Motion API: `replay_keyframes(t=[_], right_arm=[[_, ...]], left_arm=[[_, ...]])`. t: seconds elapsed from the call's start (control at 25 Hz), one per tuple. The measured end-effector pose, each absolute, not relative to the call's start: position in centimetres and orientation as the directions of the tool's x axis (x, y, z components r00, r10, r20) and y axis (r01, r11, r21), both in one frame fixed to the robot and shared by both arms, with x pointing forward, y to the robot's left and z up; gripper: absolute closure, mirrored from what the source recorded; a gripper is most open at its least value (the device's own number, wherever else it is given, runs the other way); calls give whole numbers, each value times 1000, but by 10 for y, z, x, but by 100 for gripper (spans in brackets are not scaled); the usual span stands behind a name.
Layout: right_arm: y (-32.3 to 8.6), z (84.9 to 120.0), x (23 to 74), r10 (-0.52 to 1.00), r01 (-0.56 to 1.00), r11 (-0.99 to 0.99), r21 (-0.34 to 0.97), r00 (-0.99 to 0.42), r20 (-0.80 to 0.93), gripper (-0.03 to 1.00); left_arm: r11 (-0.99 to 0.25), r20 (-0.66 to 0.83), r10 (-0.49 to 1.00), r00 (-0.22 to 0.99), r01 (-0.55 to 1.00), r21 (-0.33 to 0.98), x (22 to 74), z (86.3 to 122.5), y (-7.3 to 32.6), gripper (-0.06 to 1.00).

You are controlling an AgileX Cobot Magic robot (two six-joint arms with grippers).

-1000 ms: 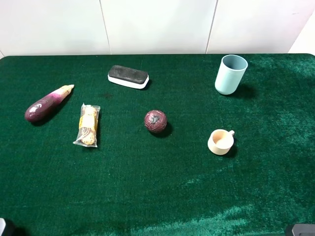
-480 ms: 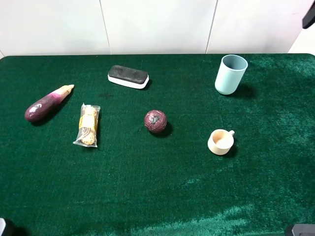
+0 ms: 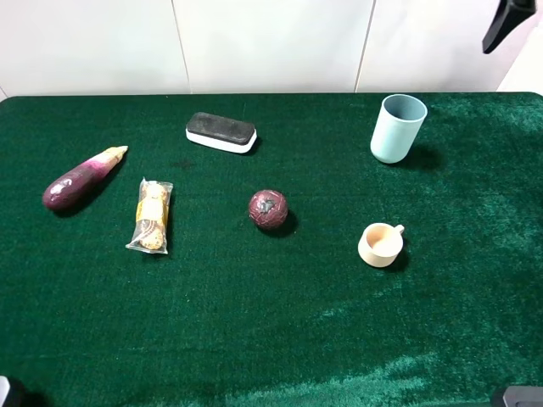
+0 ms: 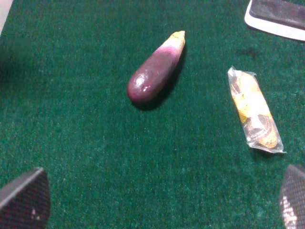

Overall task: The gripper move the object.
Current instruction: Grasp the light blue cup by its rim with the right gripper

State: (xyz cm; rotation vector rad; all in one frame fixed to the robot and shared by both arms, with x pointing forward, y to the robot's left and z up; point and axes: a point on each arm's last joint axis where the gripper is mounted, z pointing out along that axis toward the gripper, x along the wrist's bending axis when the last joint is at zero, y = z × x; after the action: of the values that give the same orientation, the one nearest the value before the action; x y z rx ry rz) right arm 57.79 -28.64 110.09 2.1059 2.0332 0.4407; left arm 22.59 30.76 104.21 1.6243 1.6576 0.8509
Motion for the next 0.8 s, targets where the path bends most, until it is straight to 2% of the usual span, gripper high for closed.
replay_keyframes(t=[0.4,0.8], right_arm=[[-285,1080,613,995,947,-42,317,12,96,27],[-281,1043,640,992,963,-46,267,13,126,27]], left_arm=[[18,-13,1000,-14,572,820,226,1042,308,-3],[18,-13,1000,-14,572,820,226,1042,308,-3]])
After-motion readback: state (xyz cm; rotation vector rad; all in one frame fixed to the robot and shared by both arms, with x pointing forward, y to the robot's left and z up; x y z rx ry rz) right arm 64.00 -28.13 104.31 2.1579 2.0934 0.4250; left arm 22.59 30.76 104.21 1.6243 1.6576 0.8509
